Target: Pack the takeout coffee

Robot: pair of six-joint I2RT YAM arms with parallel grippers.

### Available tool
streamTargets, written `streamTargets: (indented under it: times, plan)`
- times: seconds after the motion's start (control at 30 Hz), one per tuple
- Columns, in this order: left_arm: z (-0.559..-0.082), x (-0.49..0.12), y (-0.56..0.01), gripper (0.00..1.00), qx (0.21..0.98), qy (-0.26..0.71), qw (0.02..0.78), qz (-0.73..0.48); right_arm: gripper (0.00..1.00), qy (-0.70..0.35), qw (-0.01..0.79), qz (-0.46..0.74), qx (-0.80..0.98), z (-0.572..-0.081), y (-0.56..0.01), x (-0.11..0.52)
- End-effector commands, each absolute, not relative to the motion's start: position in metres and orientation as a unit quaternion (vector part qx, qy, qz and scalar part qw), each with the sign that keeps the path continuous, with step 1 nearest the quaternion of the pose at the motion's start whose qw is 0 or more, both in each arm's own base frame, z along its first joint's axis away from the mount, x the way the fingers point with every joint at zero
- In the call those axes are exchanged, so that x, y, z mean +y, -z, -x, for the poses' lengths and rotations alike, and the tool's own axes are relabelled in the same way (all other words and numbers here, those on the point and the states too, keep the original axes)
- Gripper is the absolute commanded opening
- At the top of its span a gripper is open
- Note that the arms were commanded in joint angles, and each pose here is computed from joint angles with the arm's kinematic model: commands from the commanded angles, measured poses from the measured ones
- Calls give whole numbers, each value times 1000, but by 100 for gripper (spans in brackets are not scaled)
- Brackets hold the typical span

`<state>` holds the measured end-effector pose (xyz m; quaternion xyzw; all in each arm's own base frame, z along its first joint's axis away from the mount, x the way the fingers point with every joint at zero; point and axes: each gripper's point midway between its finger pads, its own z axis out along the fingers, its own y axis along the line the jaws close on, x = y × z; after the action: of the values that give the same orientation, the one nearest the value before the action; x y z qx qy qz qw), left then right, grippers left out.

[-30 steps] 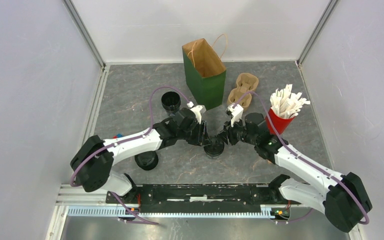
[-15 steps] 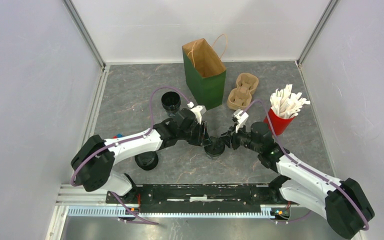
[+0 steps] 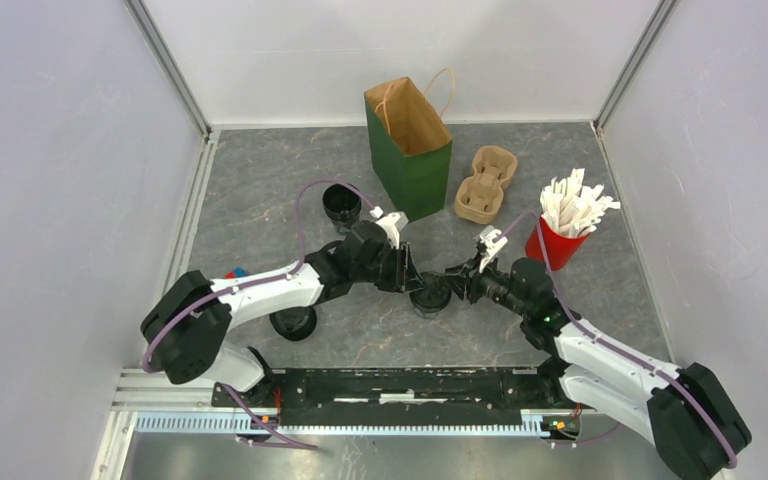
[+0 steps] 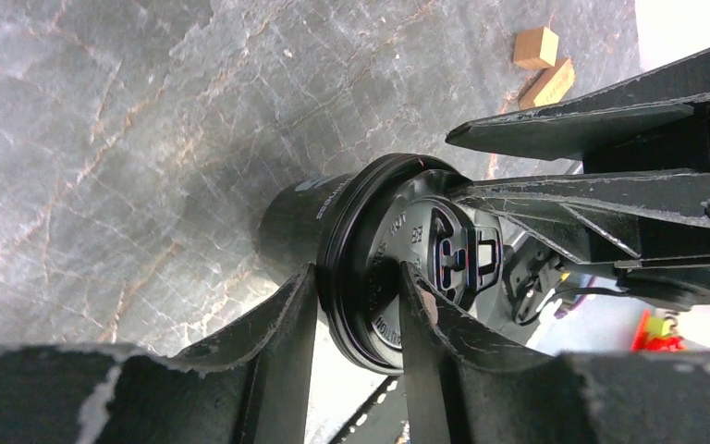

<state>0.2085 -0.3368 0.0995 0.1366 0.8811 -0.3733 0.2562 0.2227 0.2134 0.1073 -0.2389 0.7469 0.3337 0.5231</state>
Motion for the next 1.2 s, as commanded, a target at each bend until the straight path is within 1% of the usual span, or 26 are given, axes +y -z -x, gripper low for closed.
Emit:
streamTargets:
  times: [0.0,0.1,0.23,0.4,0.47,0.67,0.93,1.03,1.1,1.17]
  plan:
    - [-174,-287,-34,42,949,266,156,-72,32,-290,419,256,821,-209,-64,201]
    - [-170,-288,-32,42,951,269,143,-45,36,-295,434,266,809,-224,-99,211]
    - [-168,-294,-33,42,952,274,136,-25,37,-303,447,269,797,-230,-131,218]
    - [-169,-298,-39,42,950,276,146,-19,37,-319,438,271,796,-222,-142,220]
    - [-168,-298,-39,42,950,276,145,-18,35,-330,437,269,792,-219,-144,222]
    - [-167,-298,-42,42,949,281,145,-12,25,-388,418,269,776,-200,-138,233]
    - [-165,-304,-50,43,941,305,146,-8,25,-369,401,264,796,-196,-101,225]
    - [-163,-317,-64,48,925,350,144,-17,25,-348,394,263,809,-196,-87,218]
    - [-164,-327,-81,53,909,389,147,-29,25,-336,392,265,815,-195,-81,213]
    - [-169,-329,-97,56,900,407,155,-32,25,-329,389,267,818,-193,-76,210]
